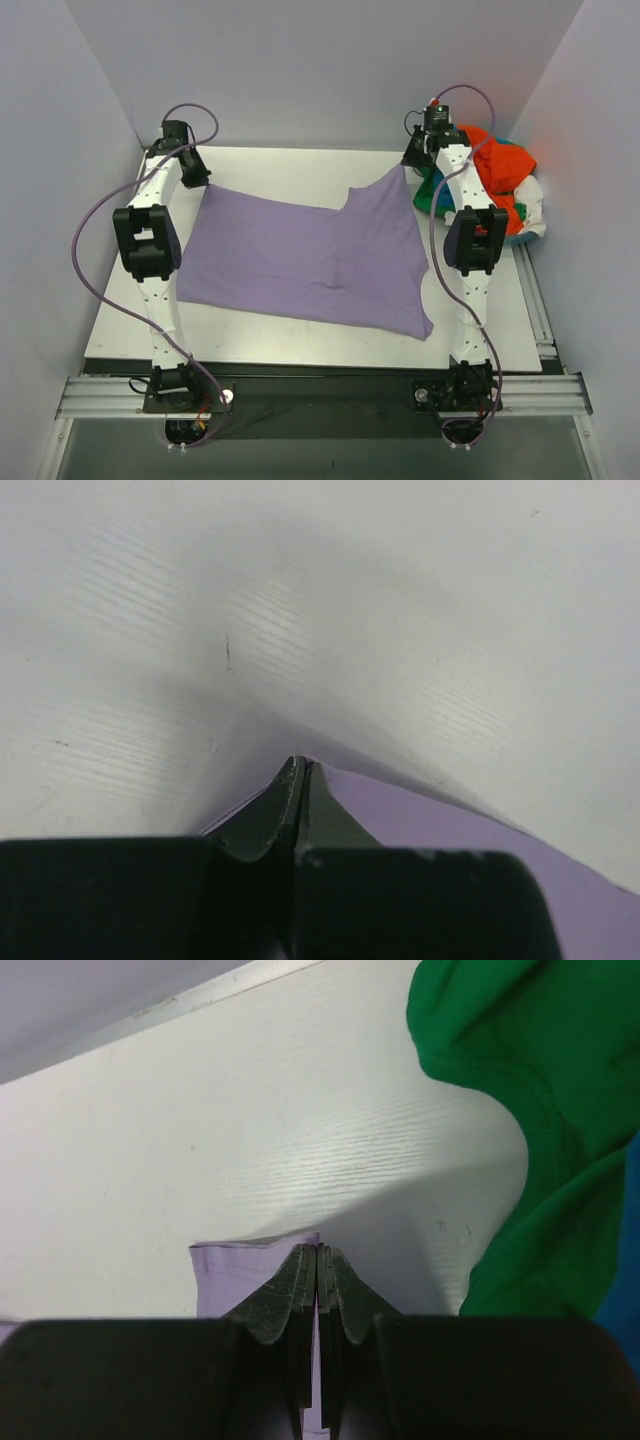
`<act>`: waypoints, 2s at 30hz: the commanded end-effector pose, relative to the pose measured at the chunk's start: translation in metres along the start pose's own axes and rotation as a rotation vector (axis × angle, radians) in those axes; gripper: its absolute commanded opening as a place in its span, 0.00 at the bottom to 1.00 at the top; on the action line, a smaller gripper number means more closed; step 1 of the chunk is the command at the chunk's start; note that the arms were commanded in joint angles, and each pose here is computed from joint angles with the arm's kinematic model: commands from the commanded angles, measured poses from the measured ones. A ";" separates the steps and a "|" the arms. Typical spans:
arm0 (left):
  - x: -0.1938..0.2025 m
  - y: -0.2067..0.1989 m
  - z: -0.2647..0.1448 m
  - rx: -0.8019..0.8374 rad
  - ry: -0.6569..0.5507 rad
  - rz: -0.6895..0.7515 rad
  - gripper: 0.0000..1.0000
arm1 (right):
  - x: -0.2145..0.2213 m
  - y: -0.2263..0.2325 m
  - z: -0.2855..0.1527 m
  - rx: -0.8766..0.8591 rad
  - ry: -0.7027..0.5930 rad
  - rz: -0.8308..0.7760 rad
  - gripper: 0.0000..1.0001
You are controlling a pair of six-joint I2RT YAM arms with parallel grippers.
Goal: Fold and stack the t-shirts
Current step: Grap the side of the flattened tshirt furthest away from the robot with both arms, then fold the other side of the tshirt into a rectangle
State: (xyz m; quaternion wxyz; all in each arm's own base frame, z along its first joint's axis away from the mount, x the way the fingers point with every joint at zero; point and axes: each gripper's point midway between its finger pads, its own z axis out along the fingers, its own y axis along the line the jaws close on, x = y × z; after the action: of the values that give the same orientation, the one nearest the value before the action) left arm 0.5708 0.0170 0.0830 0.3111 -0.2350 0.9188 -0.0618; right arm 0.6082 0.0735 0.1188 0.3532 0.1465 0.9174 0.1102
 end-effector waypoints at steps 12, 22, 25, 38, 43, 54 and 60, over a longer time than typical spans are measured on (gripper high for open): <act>-0.002 0.009 -0.022 0.034 -0.026 0.098 0.00 | -0.017 0.017 -0.081 -0.142 -0.046 0.069 0.00; 0.011 0.040 -0.038 -0.043 -0.025 0.129 0.00 | 0.059 0.006 -0.141 -0.135 0.063 0.058 0.00; 0.013 0.048 -0.043 -0.060 -0.027 0.127 0.00 | 0.084 -0.003 -0.156 -0.117 0.089 0.067 0.00; 0.027 0.067 -0.063 -0.075 -0.033 0.142 0.00 | 0.157 -0.031 -0.211 -0.078 0.123 0.104 0.00; 0.032 0.071 -0.075 -0.078 -0.043 0.146 0.00 | 0.174 -0.036 -0.225 -0.069 0.127 0.106 0.00; 0.059 0.086 -0.093 -0.101 -0.040 0.148 0.00 | 0.216 -0.052 -0.241 -0.042 0.185 0.096 0.00; 0.076 0.095 -0.097 -0.122 -0.018 0.139 0.00 | 0.243 -0.054 -0.242 -0.031 0.237 0.068 0.00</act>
State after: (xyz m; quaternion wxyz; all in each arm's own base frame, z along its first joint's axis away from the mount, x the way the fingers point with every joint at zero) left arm 0.4147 0.0516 0.0704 0.2639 -0.1872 0.9462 0.0077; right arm 0.2765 0.0820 0.1329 0.2527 0.1618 0.9398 0.1637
